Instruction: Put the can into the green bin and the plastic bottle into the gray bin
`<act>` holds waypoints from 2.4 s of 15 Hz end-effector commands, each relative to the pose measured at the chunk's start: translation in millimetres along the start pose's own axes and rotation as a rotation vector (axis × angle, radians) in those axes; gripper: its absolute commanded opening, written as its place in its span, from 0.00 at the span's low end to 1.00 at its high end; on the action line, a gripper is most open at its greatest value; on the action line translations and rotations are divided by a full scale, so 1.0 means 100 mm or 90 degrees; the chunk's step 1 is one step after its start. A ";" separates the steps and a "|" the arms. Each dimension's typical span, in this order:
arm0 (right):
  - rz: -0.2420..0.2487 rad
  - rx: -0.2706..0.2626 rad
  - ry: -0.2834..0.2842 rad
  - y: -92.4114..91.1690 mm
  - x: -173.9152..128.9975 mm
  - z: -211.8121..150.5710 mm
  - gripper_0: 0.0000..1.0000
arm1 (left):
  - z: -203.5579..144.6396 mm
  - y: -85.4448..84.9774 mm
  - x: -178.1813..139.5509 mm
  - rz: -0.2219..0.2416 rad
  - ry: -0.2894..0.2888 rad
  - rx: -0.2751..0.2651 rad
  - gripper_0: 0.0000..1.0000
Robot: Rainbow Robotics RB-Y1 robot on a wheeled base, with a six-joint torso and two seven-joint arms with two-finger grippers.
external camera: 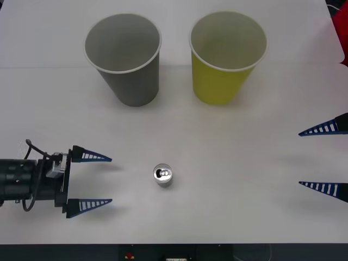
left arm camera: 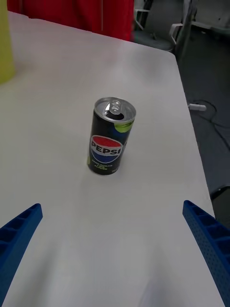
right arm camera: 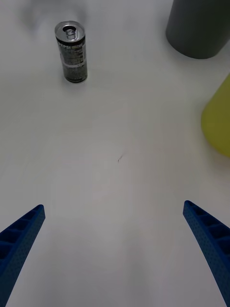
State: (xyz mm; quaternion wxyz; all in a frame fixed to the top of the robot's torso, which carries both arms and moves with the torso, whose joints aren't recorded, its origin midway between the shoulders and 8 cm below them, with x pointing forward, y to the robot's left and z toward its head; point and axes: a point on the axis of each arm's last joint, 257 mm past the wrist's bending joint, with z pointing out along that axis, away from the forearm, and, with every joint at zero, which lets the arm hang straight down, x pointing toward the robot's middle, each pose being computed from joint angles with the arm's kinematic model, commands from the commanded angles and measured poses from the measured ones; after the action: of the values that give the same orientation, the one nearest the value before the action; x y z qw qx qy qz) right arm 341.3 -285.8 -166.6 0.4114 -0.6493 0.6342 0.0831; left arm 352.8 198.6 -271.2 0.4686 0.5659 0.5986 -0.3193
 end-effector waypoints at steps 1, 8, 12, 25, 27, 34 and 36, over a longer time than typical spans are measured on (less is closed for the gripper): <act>0.000 0.000 0.000 0.00 0.00 0.00 1.00 | 0.12 -0.02 0.03 -0.008 -0.030 0.026 1.00; 0.000 0.000 0.000 0.00 0.00 0.00 1.00 | 0.64 0.01 0.04 -0.016 -0.071 0.048 1.00; 0.000 0.000 0.000 0.00 0.00 0.00 1.00 | 0.97 0.03 0.00 -0.006 -0.088 0.049 1.00; 0.000 0.000 0.000 0.00 0.00 0.00 1.00 | 1.60 0.21 -0.12 0.035 -0.080 0.001 1.00; 0.000 0.000 0.000 0.00 0.00 0.00 1.00 | 1.60 0.22 -0.12 0.037 -0.080 0.001 1.00; 0.000 0.000 0.000 0.00 0.00 0.00 1.00 | 1.61 0.22 -0.13 0.040 -0.080 0.001 0.00; 0.000 0.000 0.000 0.00 0.00 0.00 1.00 | 1.61 0.22 -0.13 0.040 -0.080 0.001 0.00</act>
State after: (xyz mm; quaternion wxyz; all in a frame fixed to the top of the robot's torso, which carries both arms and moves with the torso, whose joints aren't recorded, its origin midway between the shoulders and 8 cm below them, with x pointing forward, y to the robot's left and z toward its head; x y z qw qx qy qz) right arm 341.3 -285.8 -166.6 0.4114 -0.6493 0.6342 0.0830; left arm 405.6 50.7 -313.5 0.5145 0.5633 0.5499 -0.3399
